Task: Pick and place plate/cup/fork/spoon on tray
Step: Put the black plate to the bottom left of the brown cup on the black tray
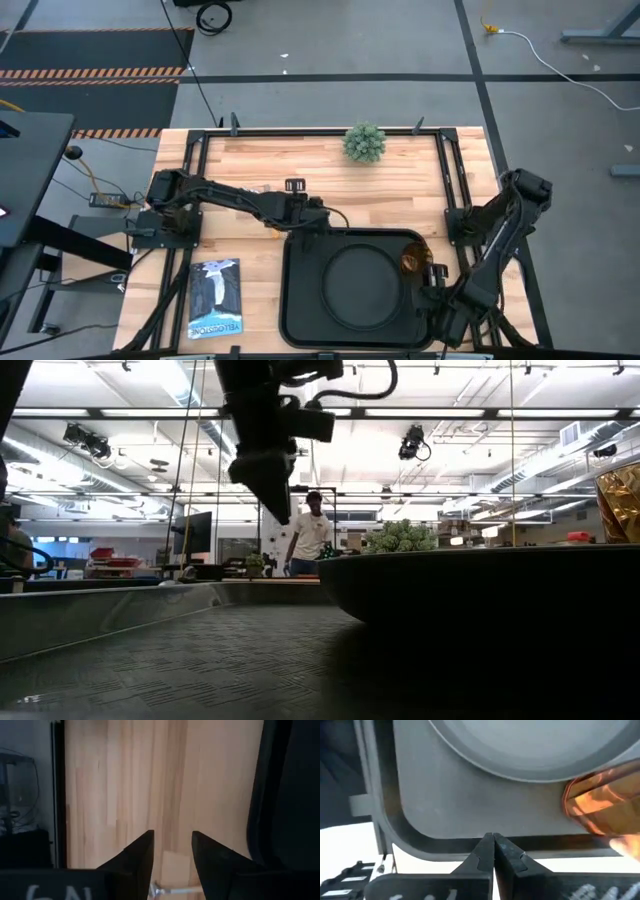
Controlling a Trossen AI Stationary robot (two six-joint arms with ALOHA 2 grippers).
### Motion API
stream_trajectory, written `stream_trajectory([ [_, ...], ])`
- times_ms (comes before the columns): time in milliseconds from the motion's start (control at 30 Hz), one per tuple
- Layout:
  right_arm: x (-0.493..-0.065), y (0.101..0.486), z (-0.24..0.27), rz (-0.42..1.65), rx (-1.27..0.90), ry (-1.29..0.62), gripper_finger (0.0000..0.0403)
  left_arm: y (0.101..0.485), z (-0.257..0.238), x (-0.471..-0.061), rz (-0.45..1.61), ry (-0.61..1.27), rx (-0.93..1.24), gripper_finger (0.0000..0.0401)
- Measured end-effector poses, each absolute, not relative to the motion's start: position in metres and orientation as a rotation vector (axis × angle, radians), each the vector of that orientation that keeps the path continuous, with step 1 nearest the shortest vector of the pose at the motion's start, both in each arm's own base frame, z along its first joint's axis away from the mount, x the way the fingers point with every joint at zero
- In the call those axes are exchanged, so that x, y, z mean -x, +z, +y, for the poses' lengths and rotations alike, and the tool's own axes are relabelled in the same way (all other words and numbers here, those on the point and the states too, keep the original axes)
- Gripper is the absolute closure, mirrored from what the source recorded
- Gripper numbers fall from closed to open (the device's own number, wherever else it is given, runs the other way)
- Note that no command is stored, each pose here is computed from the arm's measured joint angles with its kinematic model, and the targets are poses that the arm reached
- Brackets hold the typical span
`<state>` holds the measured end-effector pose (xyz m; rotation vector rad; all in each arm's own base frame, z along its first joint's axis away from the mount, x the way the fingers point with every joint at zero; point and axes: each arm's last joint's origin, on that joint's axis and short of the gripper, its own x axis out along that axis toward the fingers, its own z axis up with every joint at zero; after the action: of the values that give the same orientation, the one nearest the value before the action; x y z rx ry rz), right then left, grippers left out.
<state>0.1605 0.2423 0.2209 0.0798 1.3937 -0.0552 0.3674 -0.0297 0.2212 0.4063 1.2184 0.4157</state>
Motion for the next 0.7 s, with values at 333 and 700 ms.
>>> stream_trajectory([
  [333, -0.152, 0.189, 0.266, 1.386, 0.001, -0.099, 0.0398, 0.238, -0.030, -0.365, 1.122, 0.451, -0.329, 0.0260],
  [700, -0.155, 0.164, 0.287, 1.322, 0.085, 0.067, 0.0398, 0.259, -0.028, -0.366, 0.984, 0.480, -0.257, 0.0260],
])
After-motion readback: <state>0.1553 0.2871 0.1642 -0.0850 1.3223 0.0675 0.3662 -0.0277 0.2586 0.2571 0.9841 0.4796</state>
